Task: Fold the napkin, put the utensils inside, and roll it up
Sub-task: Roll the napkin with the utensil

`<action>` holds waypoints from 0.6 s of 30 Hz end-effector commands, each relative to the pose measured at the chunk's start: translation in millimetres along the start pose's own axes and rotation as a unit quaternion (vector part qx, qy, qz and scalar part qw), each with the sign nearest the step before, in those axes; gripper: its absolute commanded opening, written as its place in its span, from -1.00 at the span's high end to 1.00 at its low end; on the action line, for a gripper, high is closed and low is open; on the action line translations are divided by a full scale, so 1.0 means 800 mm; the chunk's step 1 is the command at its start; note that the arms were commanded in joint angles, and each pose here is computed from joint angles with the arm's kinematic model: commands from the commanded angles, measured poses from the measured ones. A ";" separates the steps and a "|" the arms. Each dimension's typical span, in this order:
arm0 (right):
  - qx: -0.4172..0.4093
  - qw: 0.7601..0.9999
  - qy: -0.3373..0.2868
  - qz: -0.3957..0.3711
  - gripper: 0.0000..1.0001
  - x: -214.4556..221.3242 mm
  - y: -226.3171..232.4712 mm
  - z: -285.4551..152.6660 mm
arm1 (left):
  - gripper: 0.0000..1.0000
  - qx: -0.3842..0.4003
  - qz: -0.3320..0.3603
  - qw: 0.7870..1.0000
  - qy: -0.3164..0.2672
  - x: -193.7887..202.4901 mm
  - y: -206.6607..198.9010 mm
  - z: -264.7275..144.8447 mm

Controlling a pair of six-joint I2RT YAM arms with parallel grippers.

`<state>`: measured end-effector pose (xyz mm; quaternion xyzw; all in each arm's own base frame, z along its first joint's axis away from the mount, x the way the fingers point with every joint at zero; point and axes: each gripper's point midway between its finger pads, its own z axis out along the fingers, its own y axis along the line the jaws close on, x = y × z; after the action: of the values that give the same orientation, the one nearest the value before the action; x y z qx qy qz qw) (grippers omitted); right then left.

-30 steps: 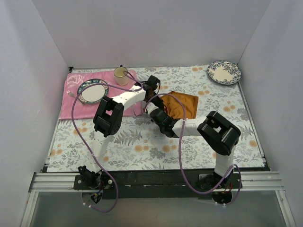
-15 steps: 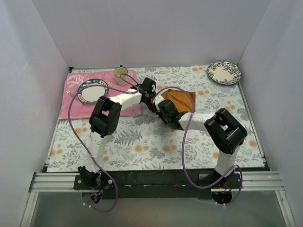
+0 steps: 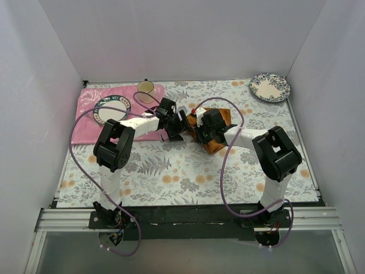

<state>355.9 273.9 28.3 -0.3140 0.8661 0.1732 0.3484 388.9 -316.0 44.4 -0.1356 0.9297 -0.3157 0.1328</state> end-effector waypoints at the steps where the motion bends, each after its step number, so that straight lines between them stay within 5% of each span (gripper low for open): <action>1: -0.058 0.995 0.073 0.040 0.97 0.044 0.015 0.001 | -0.41 0.016 0.025 0.999 -0.023 -0.002 0.002 -0.036; 7: -0.118 0.986 0.092 0.073 0.97 0.038 0.019 0.004 | -0.44 0.035 0.042 0.996 -0.066 -0.012 -0.007 -0.067; 18: -0.293 0.910 0.092 0.278 0.97 0.035 0.011 0.006 | -0.62 0.081 -0.023 0.996 0.013 0.025 -0.003 -0.029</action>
<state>370.2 281.3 28.1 -0.2367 0.8527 0.4202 0.2007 357.9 -297.6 56.5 -0.1247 0.9149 -0.3575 0.1403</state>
